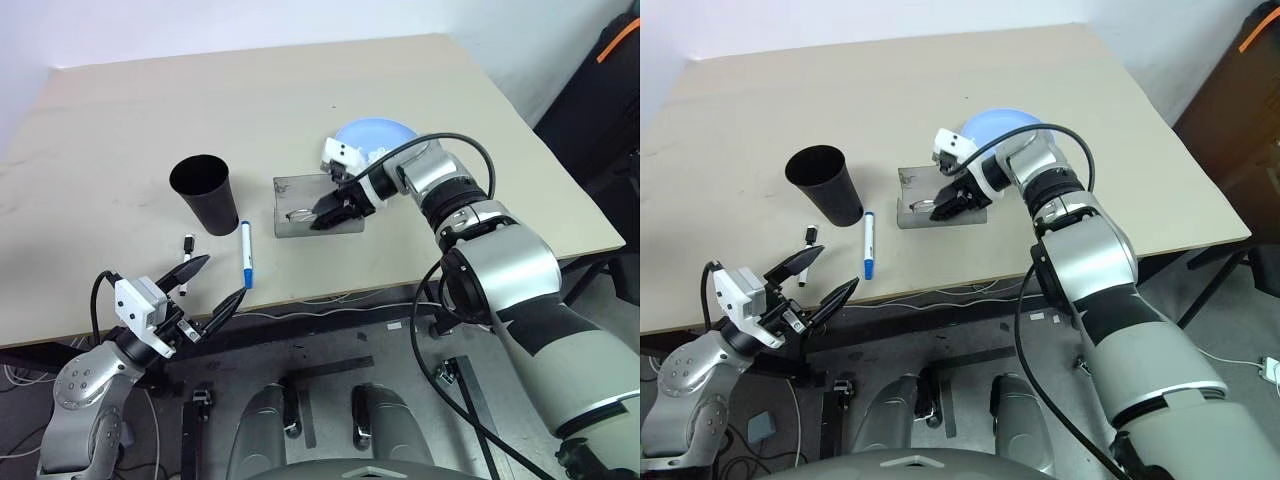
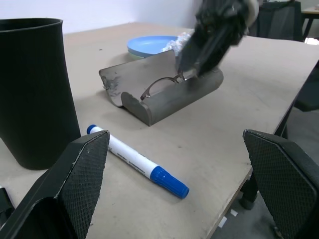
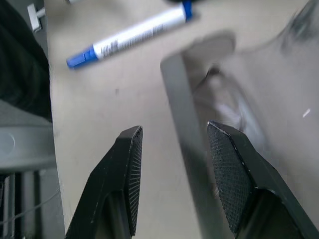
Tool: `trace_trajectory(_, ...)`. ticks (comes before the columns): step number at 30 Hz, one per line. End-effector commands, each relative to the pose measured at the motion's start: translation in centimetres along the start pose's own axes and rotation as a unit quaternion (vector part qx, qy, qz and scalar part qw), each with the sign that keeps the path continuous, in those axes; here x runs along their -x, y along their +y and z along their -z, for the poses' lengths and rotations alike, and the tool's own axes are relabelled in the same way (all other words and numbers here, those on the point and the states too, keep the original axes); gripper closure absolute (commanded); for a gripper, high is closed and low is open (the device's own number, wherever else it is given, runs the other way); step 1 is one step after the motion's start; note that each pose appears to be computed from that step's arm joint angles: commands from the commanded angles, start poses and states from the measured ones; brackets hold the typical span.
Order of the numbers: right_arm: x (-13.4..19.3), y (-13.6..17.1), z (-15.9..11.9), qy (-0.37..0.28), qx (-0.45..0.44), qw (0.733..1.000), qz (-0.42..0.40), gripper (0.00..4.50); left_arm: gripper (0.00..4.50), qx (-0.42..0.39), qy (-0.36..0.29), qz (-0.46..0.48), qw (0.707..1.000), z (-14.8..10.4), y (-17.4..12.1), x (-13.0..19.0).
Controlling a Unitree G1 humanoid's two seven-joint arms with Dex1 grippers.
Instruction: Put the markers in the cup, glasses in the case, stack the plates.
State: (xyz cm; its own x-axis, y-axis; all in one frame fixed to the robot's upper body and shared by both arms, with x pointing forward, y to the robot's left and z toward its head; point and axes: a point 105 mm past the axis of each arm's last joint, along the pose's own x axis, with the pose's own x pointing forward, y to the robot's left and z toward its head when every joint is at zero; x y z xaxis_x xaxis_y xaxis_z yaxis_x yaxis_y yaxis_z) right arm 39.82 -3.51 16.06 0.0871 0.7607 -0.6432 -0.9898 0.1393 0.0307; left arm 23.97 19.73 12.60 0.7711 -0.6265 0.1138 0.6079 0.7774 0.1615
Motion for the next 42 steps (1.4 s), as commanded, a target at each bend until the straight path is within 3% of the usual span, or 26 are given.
trace_trajectory(1, 0.3, -0.3, -0.6, 0.01, 0.035, 0.999, 0.017, 2.31, 0.0, -0.011, -0.008, 0.008, 1.0, -0.8, -0.1, -0.2)
trace_trajectory(9, 0.2, -0.3, -0.4, 0.021, 0.045, 0.999, 0.018, 2.31, 0.0, -0.009, -0.005, 0.006, 1.0, -0.4, -0.1, 0.2)
trace_trajectory(12, 0.2, -0.2, -0.6, 0.021, 0.047, 0.999, 0.01, 2.89, 0.0, -0.008, -0.005, 0.005, 1.0, -0.3, -0.1, 0.4)
trace_trajectory(17, 0.3, -0.1, -0.5, 0.022, 0.043, 0.999, 0.008, 4.46, 0.0, -0.007, -0.004, 0.006, 1.0, -0.1, -0.2, 0.5)
trace_trajectory(25, 0.8, 0.3, -0.9, 0.014, 0.029, 0.999, -0.012, 4.46, 0.0, -0.004, -0.003, 0.008, 1.0, 0.1, -0.3, 0.4)
trace_trajectory(36, 1.2, 2.3, -1.4, -0.009, -0.039, 0.994, -0.104, 4.46, 0.0, 0.002, -0.003, 0.008, 1.0, 0.4, -0.4, 0.3)
trace_trajectory(42, 0.5, 2.5, -0.1, 0.003, -0.008, 0.993, -0.114, 4.46, 0.0, 0.004, -0.003, 0.008, 1.0, 0.4, -0.5, 0.3)
